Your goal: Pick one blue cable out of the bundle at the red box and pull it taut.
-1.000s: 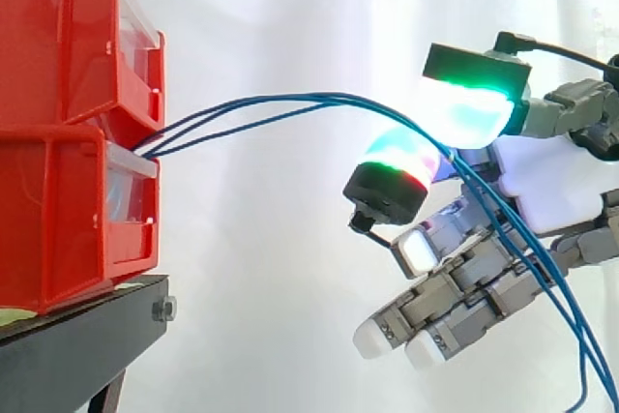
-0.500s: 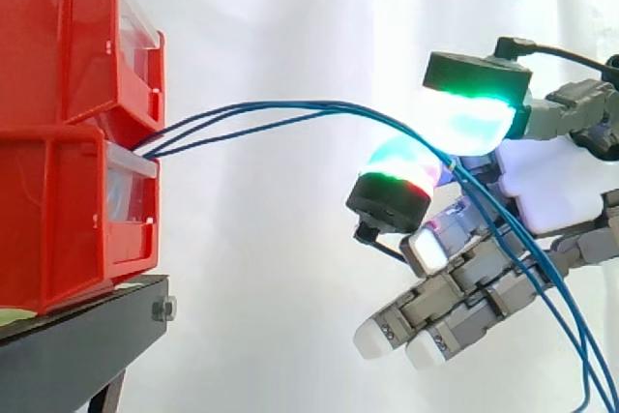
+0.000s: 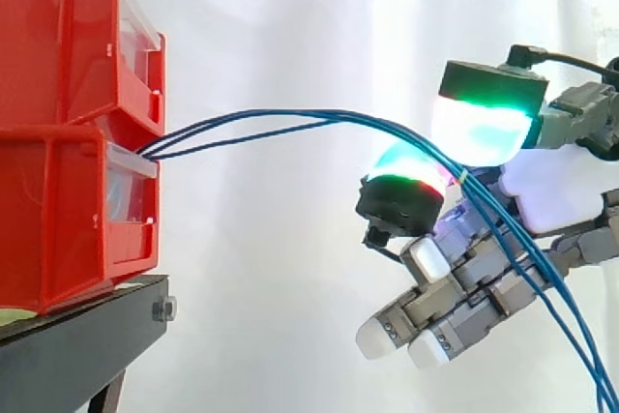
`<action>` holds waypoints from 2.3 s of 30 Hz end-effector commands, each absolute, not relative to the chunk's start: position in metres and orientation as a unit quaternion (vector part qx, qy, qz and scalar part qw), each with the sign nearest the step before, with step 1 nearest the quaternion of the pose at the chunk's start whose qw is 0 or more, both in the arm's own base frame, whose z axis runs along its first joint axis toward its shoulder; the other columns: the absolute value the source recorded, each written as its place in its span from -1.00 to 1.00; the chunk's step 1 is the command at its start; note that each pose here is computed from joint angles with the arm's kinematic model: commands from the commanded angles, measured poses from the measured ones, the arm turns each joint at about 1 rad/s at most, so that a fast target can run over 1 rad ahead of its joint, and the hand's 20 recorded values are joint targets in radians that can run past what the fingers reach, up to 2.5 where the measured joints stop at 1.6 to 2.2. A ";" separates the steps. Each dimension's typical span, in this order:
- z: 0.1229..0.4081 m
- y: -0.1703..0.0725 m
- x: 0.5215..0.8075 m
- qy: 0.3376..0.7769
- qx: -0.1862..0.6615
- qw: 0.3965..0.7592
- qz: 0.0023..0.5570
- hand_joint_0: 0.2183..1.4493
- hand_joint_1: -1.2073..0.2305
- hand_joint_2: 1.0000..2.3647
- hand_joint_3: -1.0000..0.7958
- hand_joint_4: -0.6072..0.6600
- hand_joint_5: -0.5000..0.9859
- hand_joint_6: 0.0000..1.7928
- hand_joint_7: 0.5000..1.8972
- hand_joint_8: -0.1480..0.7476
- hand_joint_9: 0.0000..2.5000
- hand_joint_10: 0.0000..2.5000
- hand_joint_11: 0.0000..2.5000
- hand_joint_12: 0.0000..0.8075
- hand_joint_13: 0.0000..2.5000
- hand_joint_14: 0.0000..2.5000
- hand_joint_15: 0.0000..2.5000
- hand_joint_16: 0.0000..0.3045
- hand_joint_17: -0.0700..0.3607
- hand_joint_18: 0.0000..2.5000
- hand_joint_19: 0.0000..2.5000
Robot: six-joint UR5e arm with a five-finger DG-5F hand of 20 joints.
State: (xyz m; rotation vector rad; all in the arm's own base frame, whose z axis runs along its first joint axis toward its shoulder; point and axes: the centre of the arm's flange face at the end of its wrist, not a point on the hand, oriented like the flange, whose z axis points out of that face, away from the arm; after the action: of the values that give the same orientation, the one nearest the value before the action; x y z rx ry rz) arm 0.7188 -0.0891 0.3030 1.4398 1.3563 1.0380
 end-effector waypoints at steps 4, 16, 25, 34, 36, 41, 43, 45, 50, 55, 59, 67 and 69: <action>0.303 -0.088 0.719 0.546 0.579 0.439 0.418 -0.38 -0.34 -1.00 -0.44 -0.20 -0.44 -0.05 0.06 -0.33 -0.23 -0.99 -0.53 -0.19 -0.71 -1.00 -0.90 -0.70 -0.19 -0.75 -0.87; 0.303 -0.088 0.719 0.546 0.579 0.439 0.418 -0.15 -0.61 -0.98 -0.26 -0.05 -0.50 0.02 -0.08 -0.01 -0.26 -0.99 -0.41 -0.11 -0.66 -1.00 -0.89 -0.68 -0.17 -0.66 -0.89; 0.303 -0.088 0.719 0.545 0.579 0.438 0.418 -0.09 -0.55 -0.99 -0.32 -0.19 -0.54 0.06 -0.02 -0.08 -0.29 -0.99 -0.41 -0.11 -0.68 -0.99 -0.89 -0.68 -0.16 -0.67 -0.88; 0.303 -0.088 0.719 0.546 0.579 0.439 0.418 -0.26 -0.45 -0.99 -0.34 -0.15 -0.53 0.05 -0.21 -0.11 -0.27 -0.99 -0.41 -0.13 -0.69 -1.00 -0.88 -0.68 -0.17 -0.70 -0.85; 0.303 -0.088 0.719 0.546 0.579 0.439 0.418 -0.26 -0.45 -0.99 -0.34 -0.14 -0.53 0.05 -0.23 -0.11 -0.26 -0.99 -0.42 -0.13 -0.69 -1.00 -0.88 -0.68 -0.17 -0.70 -0.85; 0.304 -0.089 0.725 0.528 0.575 0.458 0.424 -0.26 -0.45 -0.99 -0.34 -0.12 -0.53 0.04 -0.22 -0.10 -0.27 -0.99 -0.43 -0.12 -0.69 -1.00 -0.88 -0.68 -0.17 -0.70 -0.85; 0.299 -0.088 0.728 0.519 0.571 0.469 0.430 -0.26 -0.45 -0.99 -0.34 -0.13 -0.53 0.04 -0.21 -0.09 -0.27 -0.99 -0.44 -0.13 -0.69 -1.00 -0.88 -0.68 -0.17 -0.70 -0.85; 0.291 -0.087 0.729 0.512 0.570 0.476 0.432 -0.26 -0.45 -0.99 -0.34 -0.12 -0.53 0.04 -0.20 -0.10 -0.27 -0.99 -0.44 -0.13 -0.69 -1.00 -0.88 -0.68 -0.17 -0.70 -0.85; 0.270 -0.081 0.730 0.482 0.560 0.504 0.448 -0.25 -0.45 -0.99 -0.34 -0.12 -0.53 0.04 -0.18 -0.10 -0.27 -0.99 -0.44 -0.12 -0.69 -0.99 -0.88 -0.68 -0.17 -0.69 -0.85; 0.266 -0.074 0.735 0.462 0.548 0.528 0.456 -0.25 -0.46 -0.99 -0.34 -0.12 -0.53 0.04 -0.18 -0.10 -0.27 -0.99 -0.45 -0.12 -0.68 -1.00 -0.88 -0.68 -0.17 -0.69 -0.85; 0.266 -0.070 0.735 0.463 0.545 0.533 0.451 -0.25 -0.46 -0.99 -0.34 -0.12 -0.53 0.03 -0.18 -0.09 -0.28 -0.99 -0.45 -0.13 -0.69 -1.00 -0.88 -0.68 -0.17 -0.69 -0.85; 0.267 -0.064 0.736 0.460 0.547 0.539 0.446 -0.27 -0.45 -0.99 -0.34 -0.10 -0.53 0.03 -0.20 -0.09 -0.28 -0.99 -0.44 -0.12 -0.69 -1.00 -0.88 -0.68 -0.17 -0.70 -0.85; 0.267 -0.063 0.736 0.459 0.548 0.539 0.445 -0.28 -0.44 -0.99 -0.34 -0.10 -0.53 0.03 -0.20 -0.09 -0.28 -0.99 -0.44 -0.13 -0.69 -1.00 -0.88 -0.68 -0.17 -0.70 -0.85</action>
State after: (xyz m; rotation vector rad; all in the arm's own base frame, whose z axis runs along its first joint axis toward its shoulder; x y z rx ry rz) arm 0.7357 -0.0651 0.2664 1.3019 1.0947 1.0614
